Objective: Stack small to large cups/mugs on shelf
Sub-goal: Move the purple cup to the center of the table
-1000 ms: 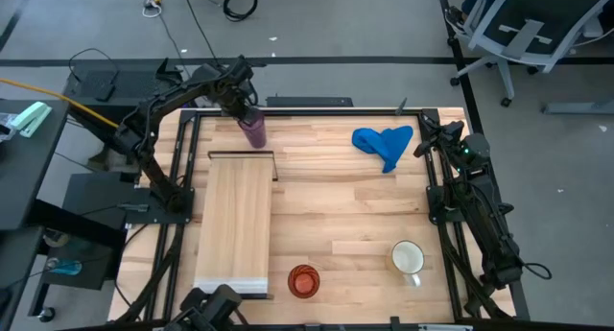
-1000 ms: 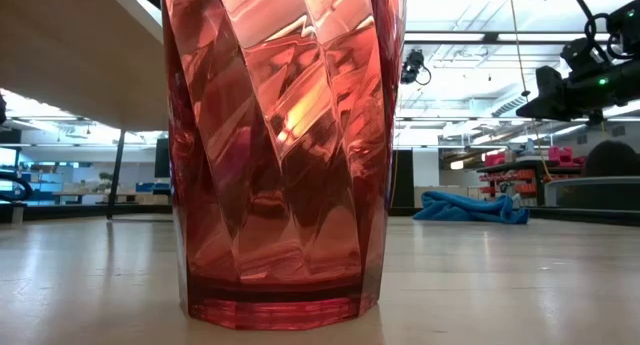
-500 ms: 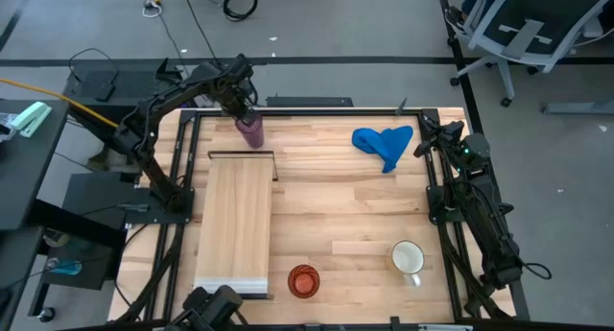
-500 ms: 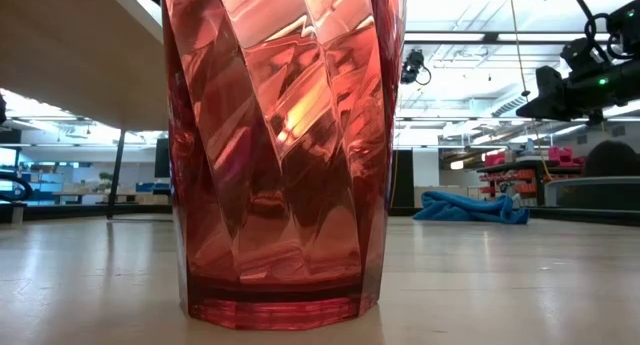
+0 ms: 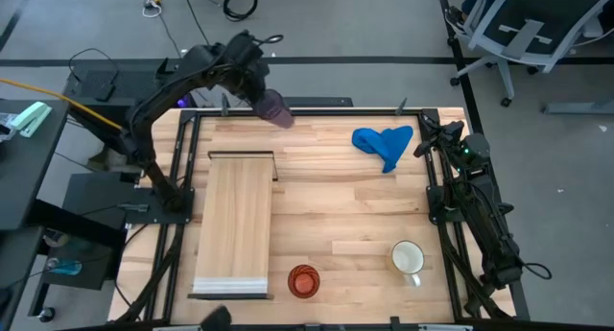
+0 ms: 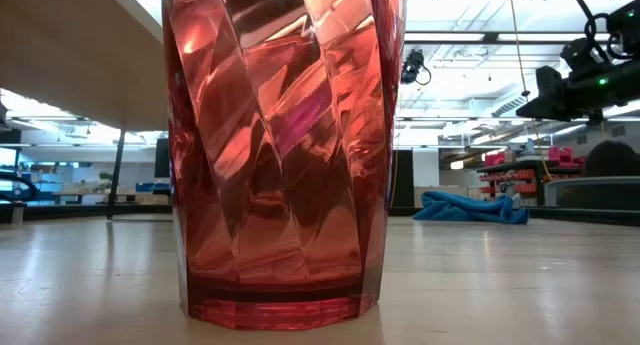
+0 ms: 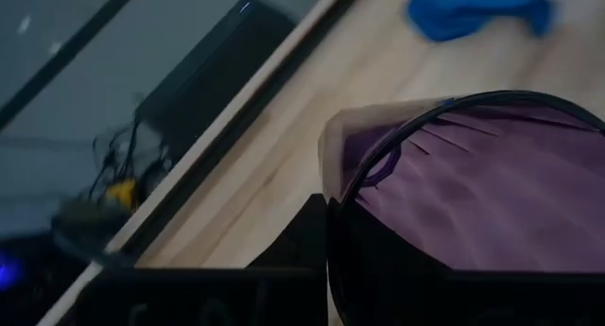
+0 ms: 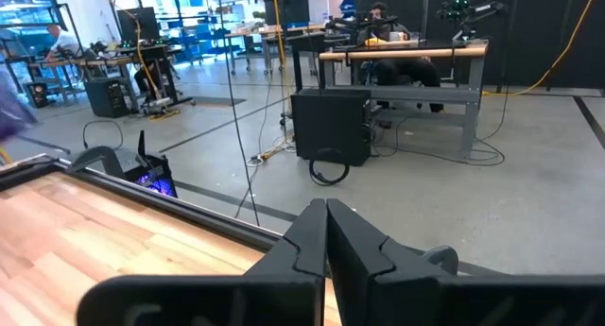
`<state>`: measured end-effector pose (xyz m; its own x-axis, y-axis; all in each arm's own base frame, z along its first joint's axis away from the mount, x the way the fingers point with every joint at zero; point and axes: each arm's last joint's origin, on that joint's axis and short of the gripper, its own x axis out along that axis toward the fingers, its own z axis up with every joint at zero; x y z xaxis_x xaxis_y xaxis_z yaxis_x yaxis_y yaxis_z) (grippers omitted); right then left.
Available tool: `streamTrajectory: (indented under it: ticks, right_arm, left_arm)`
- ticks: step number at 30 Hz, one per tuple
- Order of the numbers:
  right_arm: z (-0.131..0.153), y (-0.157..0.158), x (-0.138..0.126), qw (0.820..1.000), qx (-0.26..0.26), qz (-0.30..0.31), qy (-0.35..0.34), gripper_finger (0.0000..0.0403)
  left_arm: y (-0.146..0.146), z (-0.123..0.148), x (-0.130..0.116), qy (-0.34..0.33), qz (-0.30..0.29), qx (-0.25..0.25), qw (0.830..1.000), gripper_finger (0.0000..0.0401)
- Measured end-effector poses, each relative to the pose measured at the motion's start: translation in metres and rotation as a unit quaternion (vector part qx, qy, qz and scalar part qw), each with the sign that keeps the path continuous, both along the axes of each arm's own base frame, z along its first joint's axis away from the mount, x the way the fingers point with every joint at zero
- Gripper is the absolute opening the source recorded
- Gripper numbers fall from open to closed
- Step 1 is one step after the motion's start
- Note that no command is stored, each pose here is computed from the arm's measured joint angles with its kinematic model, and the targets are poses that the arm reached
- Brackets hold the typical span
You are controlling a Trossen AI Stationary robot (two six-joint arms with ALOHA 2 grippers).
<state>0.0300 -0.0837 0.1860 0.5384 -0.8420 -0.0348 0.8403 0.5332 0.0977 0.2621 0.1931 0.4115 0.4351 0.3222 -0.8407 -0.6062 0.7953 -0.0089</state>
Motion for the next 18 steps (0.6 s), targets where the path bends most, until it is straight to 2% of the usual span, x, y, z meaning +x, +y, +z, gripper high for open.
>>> streamTrajectory:
  ticks: [3, 7, 13, 18]
  right_arm:
    - [0.0, 0.0, 0.0, 1.0, 0.0, 0.0, 0.0, 0.0017]
    - [0.0, 0.0, 0.0, 1.0, 0.0, 0.0, 0.0, 0.0017]
    - [0.0, 0.0, 0.0, 1.0, 0.0, 0.0, 0.0, 0.0017]
    - [0.0, 0.0, 0.0, 1.0, 0.0, 0.0, 0.0, 0.0017]
  left_arm:
    - [-0.024, 0.015, 0.011, -0.024, -0.044, 0.007, 0.999, 0.0012]
    - [-0.052, 0.021, 0.024, -0.035, -0.095, 0.005, 0.995, 0.0012]
    - [-0.079, 0.016, 0.039, -0.027, -0.134, -0.016, 0.99, 0.0012]
    - [-0.093, -0.001, 0.055, 0.013, -0.163, -0.044, 0.986, 0.0012]
